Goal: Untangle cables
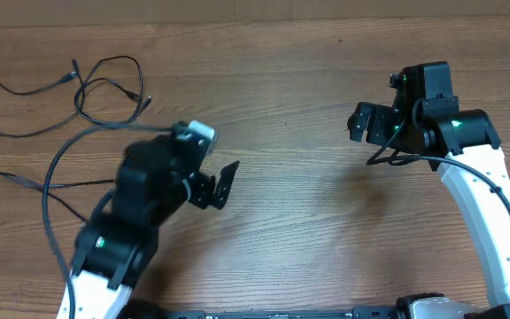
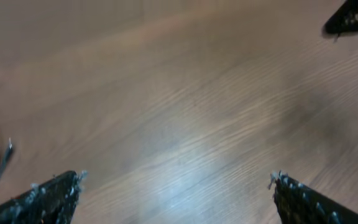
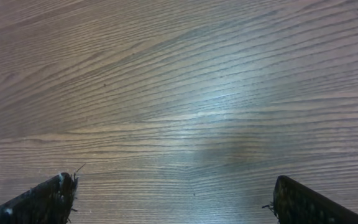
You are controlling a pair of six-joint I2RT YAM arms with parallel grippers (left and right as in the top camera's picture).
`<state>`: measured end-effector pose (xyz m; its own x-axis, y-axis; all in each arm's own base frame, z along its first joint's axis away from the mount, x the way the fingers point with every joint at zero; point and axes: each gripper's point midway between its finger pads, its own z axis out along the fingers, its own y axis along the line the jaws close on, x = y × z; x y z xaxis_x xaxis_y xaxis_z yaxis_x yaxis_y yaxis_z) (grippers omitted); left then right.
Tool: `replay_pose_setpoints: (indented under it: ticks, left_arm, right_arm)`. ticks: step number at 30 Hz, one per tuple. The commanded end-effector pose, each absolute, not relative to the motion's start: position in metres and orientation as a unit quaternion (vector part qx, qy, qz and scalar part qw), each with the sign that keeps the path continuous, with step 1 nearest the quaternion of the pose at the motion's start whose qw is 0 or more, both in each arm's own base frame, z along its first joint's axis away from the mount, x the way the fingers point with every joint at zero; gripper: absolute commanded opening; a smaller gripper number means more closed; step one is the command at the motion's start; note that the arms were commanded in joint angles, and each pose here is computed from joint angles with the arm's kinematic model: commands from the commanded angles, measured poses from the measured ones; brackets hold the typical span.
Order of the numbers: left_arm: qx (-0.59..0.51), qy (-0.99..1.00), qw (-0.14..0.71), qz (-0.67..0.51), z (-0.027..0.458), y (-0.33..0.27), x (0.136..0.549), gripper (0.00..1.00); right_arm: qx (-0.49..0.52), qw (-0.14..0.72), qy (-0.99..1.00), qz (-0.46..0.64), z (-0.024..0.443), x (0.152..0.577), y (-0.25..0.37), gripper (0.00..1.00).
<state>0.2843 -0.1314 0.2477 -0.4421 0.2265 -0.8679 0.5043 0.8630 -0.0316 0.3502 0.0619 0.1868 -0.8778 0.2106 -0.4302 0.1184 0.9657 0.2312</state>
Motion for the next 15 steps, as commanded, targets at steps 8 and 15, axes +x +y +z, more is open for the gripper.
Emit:
replay_pose_setpoints:
  ticks: [8, 15]
  left_arm:
    - [0.249, 0.691, 0.665, -0.133, 0.259, -0.109, 0.26, 1.0]
    - [0.191, 0.615, 0.757, -0.107, 0.254, -0.079, 0.244, 1.0]
  right_arm:
    - [0.086, 0.257, 0.958, 0.097, 0.203, 0.354, 0.058, 1.0]
    - [0.086, 0.257, 0.958, 0.097, 0.203, 0.354, 0.058, 1.0]
